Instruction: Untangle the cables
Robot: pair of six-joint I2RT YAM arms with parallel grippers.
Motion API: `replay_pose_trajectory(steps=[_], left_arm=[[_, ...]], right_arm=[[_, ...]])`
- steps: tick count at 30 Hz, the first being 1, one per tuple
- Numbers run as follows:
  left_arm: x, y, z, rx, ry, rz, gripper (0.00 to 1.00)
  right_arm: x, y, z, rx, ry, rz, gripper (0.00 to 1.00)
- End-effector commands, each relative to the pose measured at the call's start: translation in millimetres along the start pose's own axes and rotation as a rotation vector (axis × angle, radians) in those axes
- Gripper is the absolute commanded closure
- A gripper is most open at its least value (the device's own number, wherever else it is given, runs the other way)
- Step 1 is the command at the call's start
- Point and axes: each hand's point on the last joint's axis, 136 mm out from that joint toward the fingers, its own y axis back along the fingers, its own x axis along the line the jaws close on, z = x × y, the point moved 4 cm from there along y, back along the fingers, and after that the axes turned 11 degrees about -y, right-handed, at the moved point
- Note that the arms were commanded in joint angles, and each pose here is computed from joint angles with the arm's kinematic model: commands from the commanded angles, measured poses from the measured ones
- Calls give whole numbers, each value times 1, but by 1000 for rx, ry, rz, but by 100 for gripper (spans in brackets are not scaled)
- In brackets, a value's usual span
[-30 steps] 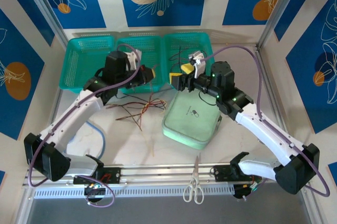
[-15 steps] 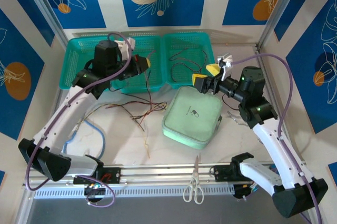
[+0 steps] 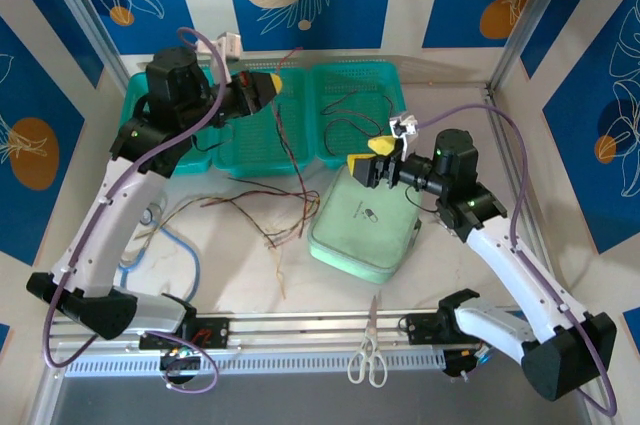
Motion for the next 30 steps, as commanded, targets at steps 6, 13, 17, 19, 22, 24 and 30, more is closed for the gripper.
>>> replay_pose_trajectory(steps=[6,13,17,19,22,24,30], left_arm=[[-30,10,64,-203,-41,-149,100],[-36,6,76,-213,-47,-176,100],[-37,4,76,-210,-35,-191,100],[-36,3,74,-203,-28,-192,100],[-33,0,68,-192,-12,-193,100],[-31,-1,65,-187,-1,-195,100],[-26,-2,55,-168,19,-192,100]], right_arm=[[22,-8,32,-81,-98,131,15],[49,1,66,-143,-5,195,24],[67,-5,85,-126,57,262,30],[76,-13,91,-103,97,289,31],[90,-26,97,-84,170,319,33],[98,-35,99,-73,204,343,33],[103,-62,100,-14,231,376,37]])
